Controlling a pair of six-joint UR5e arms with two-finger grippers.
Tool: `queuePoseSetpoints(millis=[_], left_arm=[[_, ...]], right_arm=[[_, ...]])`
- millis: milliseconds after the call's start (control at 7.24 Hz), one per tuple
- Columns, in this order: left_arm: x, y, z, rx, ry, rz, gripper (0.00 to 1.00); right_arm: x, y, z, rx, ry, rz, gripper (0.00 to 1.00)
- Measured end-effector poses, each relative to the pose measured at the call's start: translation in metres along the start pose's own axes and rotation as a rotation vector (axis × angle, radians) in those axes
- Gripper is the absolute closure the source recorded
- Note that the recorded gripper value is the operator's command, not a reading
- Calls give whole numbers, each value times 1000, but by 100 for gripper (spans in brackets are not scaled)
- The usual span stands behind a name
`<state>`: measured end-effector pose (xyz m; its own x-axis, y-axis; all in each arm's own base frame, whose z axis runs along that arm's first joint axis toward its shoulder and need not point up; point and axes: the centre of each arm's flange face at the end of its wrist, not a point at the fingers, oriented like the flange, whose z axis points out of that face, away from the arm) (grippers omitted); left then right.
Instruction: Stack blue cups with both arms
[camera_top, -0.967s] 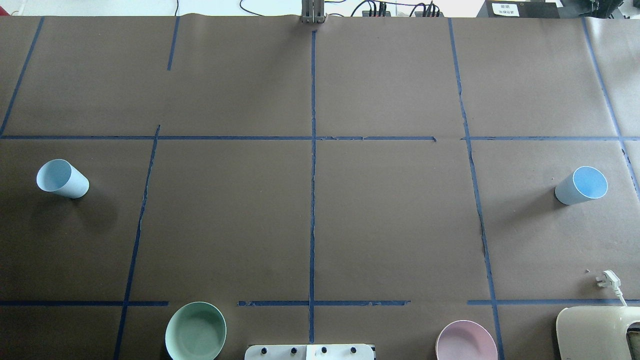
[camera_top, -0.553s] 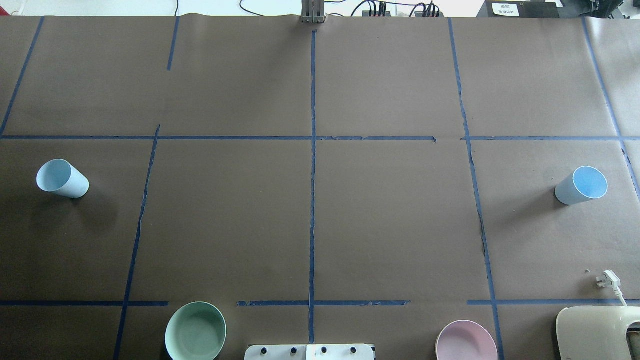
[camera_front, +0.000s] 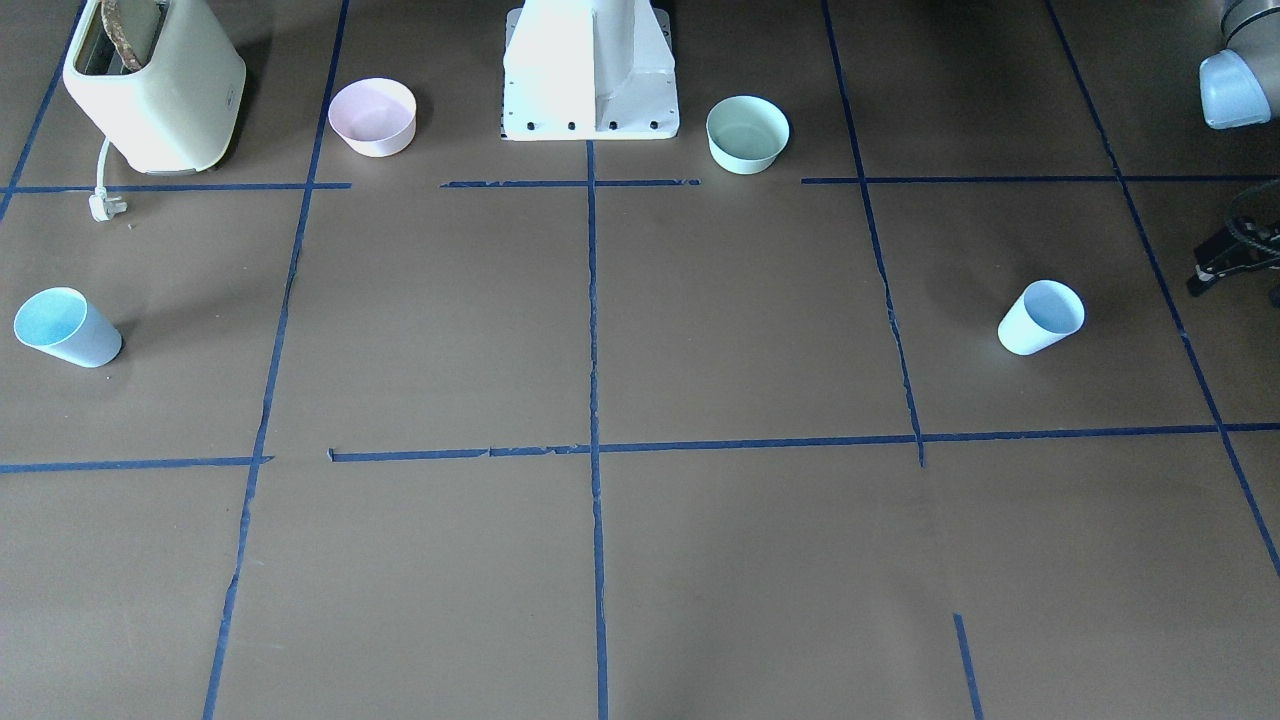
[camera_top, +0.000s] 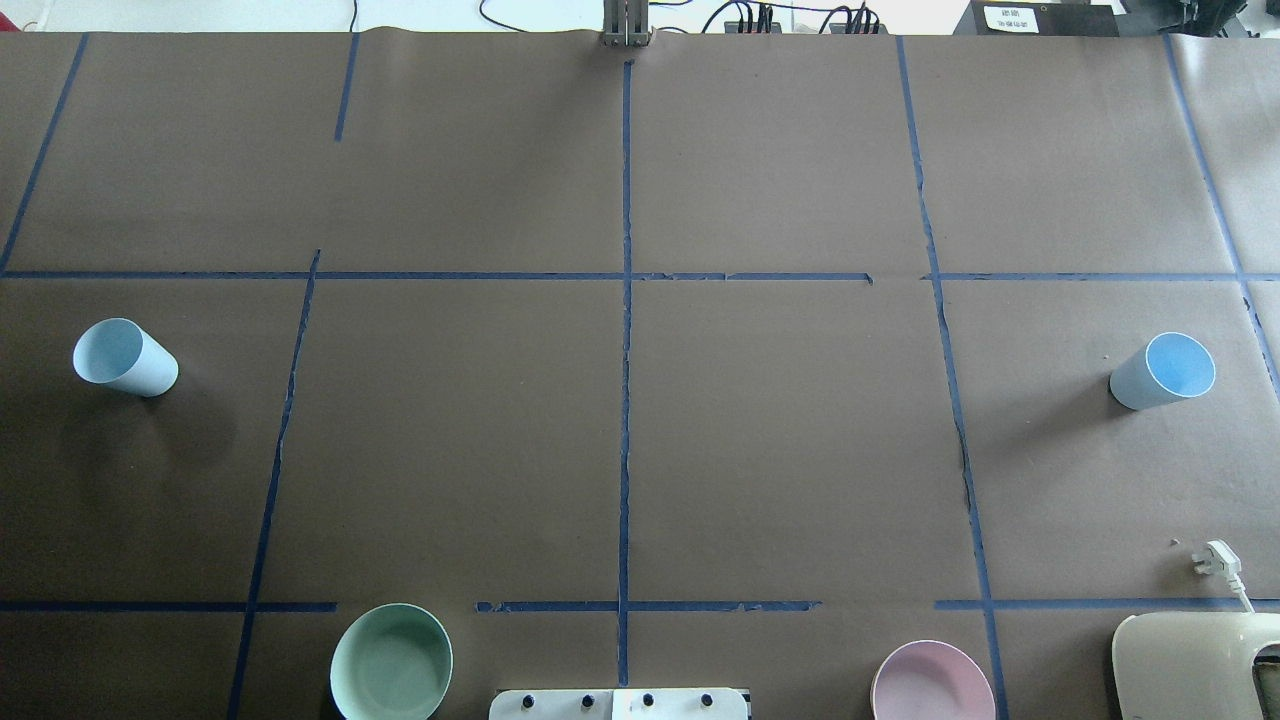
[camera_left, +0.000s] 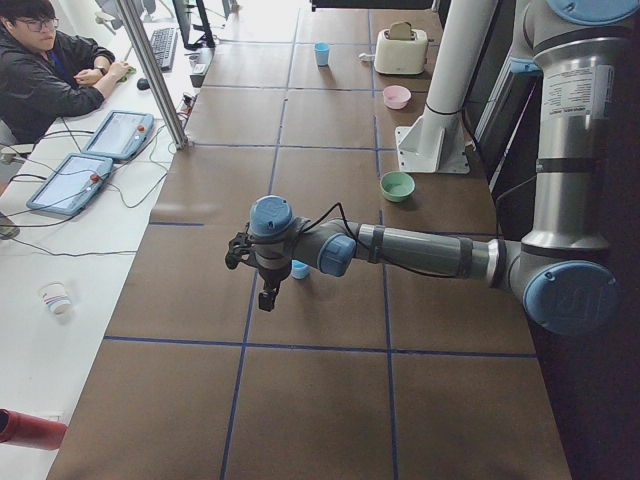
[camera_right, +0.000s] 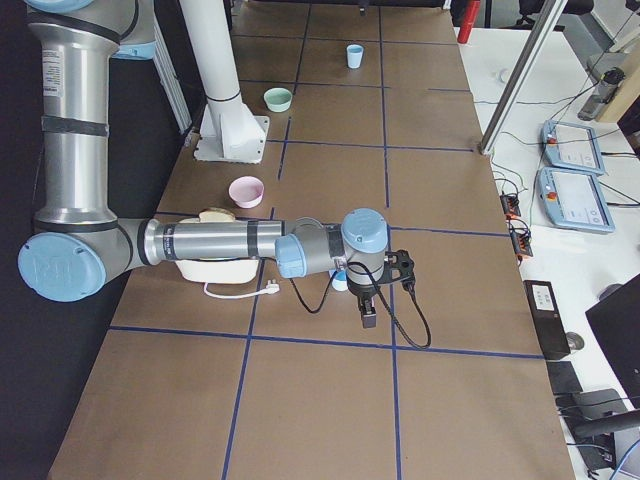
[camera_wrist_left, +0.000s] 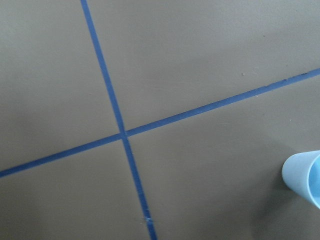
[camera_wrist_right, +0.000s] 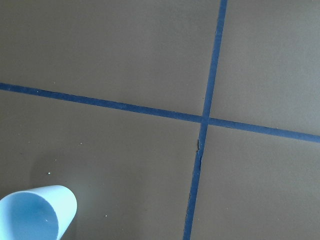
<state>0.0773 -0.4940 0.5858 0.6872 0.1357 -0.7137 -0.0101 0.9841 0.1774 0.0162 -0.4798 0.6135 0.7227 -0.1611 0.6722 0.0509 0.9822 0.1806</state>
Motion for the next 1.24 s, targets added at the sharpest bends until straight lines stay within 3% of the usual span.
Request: queuePoseSetpoints(millis=[276,691,829,967,1106,1244], left_arm=[[46,7,40,20,-2,-77,0],[78,19,71,-5,-4,-92,1],[82,24,82,-26,-6,-86,50],[83,29,93,-49,-10,-83,92],[84,32,99,-63,-11,-83,100],[87,32,101,-69,-6,-81,100]], right_arm=[[-2,0,2,-4,-2,-5,0],[0,1,4,-8,-1,-5,0],[0,1,5,-10,0,-5,0],[1,2,5,-11,0,-4,0],[1,3,6,-12,0,-4,0],[1,3,6,-12,1,-4,0]])
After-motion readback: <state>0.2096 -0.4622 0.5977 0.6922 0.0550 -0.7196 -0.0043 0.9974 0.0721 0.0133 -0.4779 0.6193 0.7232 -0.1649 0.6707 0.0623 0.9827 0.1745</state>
